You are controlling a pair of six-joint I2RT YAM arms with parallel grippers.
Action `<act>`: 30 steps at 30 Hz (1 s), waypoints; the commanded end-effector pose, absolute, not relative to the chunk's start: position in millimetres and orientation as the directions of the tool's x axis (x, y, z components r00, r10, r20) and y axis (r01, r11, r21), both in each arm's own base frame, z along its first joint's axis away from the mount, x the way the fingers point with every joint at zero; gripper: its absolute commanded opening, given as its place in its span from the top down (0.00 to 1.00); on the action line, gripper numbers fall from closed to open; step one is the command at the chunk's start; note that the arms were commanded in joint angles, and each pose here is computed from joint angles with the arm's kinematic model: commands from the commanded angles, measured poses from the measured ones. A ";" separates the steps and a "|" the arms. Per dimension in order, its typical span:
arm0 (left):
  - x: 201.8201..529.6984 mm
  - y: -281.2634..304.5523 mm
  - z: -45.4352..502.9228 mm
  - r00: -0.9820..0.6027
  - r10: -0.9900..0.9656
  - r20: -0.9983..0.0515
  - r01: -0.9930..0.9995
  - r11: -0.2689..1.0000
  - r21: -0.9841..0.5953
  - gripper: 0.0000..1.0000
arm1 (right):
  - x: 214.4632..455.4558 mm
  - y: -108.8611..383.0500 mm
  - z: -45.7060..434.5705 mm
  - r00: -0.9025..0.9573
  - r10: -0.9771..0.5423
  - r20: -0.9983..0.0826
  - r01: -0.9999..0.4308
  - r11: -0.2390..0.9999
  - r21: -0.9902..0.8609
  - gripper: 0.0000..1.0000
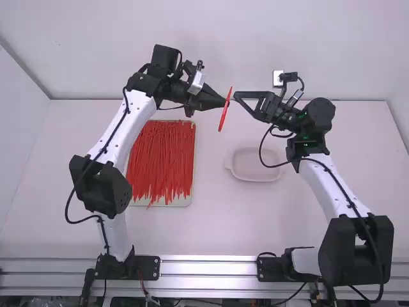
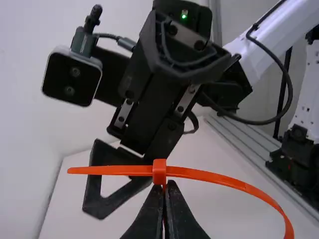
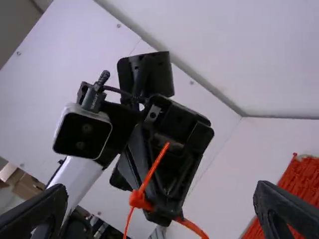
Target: Fasten the cable tie
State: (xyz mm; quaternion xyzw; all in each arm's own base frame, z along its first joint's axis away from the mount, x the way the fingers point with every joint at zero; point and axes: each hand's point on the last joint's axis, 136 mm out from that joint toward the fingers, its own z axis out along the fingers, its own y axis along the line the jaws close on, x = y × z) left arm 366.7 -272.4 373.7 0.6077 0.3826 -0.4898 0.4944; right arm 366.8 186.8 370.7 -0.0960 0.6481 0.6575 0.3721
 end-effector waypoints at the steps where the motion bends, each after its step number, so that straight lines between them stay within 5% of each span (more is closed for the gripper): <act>1: 357.2 -270.1 384.3 0.196 -0.050 -0.979 0.948 -0.245 0.202 0.98 | 368.0 185.6 375.1 -0.682 0.366 -0.633 -0.638 0.125 0.759 0.01; 9: 355.5 -270.8 383.2 0.176 -0.046 -0.983 0.951 -0.249 0.182 0.98 | 364.2 189.4 370.8 -0.725 0.342 -0.598 -0.604 0.103 0.791 0.00; 12: 351.5 -275.1 382.4 0.163 -0.045 -0.986 0.950 -0.261 0.169 0.98 | 361.5 194.1 371.8 -0.761 0.339 -0.553 -0.564 0.074 0.822 0.13; 20: 343.4 -284.4 381.8 0.152 -0.046 -0.987 0.945 -0.287 0.159 0.98 | 360.6 195.6 371.7 -0.782 0.338 -0.523 -0.537 0.060 0.842 0.16; 30: 343.9 -289.5 371.1 0.132 -0.006 -0.991 0.952 -0.277 0.129 0.98 | 360.7 195.8 371.2 -0.793 0.339 -0.506 -0.520 0.054 0.852 0.57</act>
